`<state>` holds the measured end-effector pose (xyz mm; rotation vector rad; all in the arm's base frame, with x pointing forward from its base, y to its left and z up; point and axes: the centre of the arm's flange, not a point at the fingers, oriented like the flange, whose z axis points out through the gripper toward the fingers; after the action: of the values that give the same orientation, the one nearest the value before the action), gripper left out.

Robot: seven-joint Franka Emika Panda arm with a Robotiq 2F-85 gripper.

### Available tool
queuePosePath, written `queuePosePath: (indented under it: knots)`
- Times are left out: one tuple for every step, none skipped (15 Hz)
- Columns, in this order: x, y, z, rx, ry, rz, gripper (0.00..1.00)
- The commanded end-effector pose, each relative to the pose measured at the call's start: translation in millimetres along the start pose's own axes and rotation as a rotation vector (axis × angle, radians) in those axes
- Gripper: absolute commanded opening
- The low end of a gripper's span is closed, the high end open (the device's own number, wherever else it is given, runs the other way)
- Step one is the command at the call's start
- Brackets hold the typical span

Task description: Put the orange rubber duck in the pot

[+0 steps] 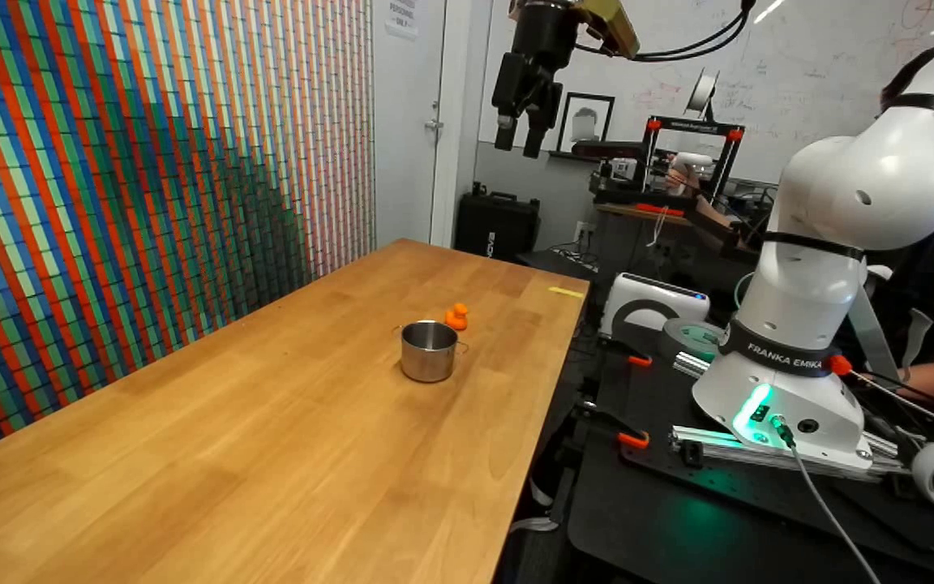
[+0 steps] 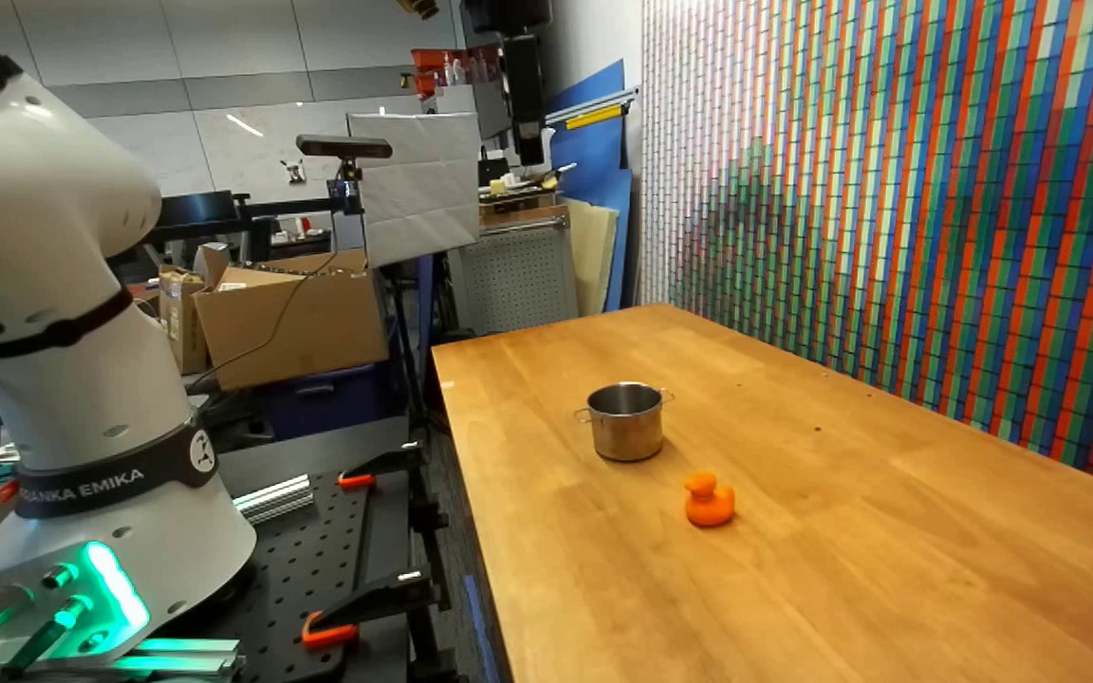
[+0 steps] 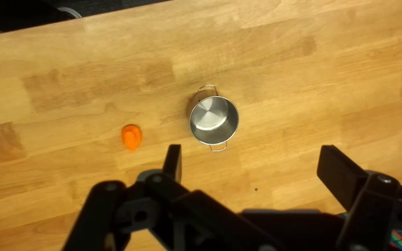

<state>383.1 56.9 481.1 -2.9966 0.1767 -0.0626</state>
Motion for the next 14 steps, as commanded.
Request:
queuePosePath:
  knots:
    - [40, -4, -2, -0.022, -0.01, -0.025, 1.0]
    - [55, -2, -3, -0.031, -0.002, -0.026, 1.0]
    - [69, 1, -5, -0.04, -0.004, -0.029, 1.0]
    - [83, 7, -5, -0.054, 0.002, -0.033, 1.0]
    - [95, 13, -5, -0.065, 0.012, -0.031, 1.0]
    - [108, 22, -2, -0.074, 0.016, -0.032, 1.0]
    - [118, 28, 1, -0.083, 0.009, -0.036, 1.0]
    - [127, 38, 9, -0.085, -0.002, -0.038, 1.0]
    - [135, 44, 15, -0.086, -0.004, -0.039, 1.0]
    - [140, 53, 25, -0.086, -0.018, -0.039, 1.0]
    - [146, 59, 35, -0.089, -0.027, -0.039, 1.0]
    - [149, 67, 48, -0.089, -0.045, -0.038, 1.0]
    - [153, 74, 62, -0.096, -0.055, -0.035, 1.0]
    - [155, 81, 74, -0.106, -0.068, -0.035, 1.0]
